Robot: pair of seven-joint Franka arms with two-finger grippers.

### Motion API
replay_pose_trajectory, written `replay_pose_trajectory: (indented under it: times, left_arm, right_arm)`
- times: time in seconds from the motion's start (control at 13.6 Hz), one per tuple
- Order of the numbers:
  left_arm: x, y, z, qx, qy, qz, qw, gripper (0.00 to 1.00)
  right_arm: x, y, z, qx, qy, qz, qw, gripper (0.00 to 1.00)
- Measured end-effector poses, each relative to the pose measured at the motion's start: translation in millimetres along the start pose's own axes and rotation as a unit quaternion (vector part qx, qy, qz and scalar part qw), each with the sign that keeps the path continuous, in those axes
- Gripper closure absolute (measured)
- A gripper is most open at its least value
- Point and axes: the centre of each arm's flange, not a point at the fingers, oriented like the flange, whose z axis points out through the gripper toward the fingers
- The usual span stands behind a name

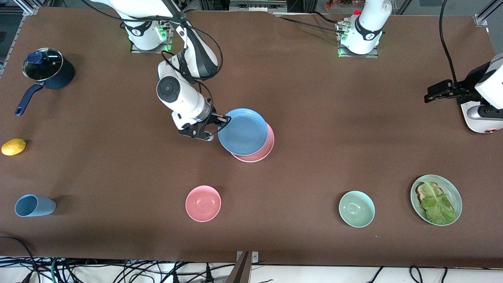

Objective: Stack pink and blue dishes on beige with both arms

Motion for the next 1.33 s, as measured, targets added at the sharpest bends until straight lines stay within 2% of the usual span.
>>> replay_pose_trajectory:
  times: [0.29,0.88,1.18,1.33]
  left_arm:
    - [0.4,0.2,-1.1,0.000,0.001,0.000,1.000,0.00]
    - [0.6,0.2,-1.2,0.000,0.001,0.000,1.000,0.00]
    - [2.0,0.0,0.9,0.000,-0.001,0.000,1.000,0.00]
    - [2.5,-0.1,1.7,0.000,-0.001,0.000,1.000,0.00]
  right_arm:
    - [-2.3,-7.3,18.8,0.004,0.016,-0.007,1.000,0.96]
    - [-3.4,-10.6,30.1,0.001,0.016,-0.011,1.000,0.96]
    - [-2.5,-13.3,29.2,0.003,0.017,-0.013,1.000,0.60]
    - [1.0,-17.1,22.4,0.009,0.023,-0.014,1.000,0.37]
